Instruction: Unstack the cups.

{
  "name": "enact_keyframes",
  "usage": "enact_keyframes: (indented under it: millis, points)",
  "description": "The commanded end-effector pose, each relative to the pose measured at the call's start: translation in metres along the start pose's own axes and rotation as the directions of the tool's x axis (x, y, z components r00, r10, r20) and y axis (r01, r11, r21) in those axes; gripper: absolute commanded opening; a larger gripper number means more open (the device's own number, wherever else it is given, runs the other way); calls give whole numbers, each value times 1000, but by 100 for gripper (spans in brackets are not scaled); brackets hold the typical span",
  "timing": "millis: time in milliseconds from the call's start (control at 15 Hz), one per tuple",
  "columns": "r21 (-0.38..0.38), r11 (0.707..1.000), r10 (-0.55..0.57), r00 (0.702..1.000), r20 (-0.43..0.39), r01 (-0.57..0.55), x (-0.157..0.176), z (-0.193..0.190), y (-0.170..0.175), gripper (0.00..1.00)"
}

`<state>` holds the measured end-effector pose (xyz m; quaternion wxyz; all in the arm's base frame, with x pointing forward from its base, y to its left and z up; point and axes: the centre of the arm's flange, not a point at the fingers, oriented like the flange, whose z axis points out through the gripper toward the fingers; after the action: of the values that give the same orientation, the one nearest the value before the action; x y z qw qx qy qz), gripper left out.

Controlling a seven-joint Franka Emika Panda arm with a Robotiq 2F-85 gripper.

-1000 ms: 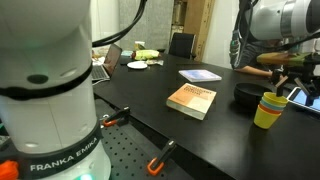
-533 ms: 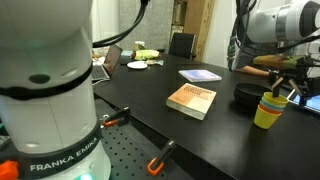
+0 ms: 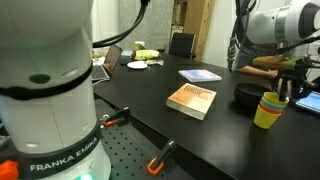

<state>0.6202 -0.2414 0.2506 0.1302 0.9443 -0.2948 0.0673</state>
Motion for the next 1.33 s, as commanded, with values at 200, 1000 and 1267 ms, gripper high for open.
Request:
enact_keyframes:
  millis: [200, 1000, 1267]
  points:
    - [21, 999, 32, 999, 0, -32, 0, 2, -4, 2]
    - [6, 1000, 22, 1000, -11, -22, 7, -27, -10, 3]
    - [27, 999, 41, 999, 6, -41, 6, -21, -4, 2]
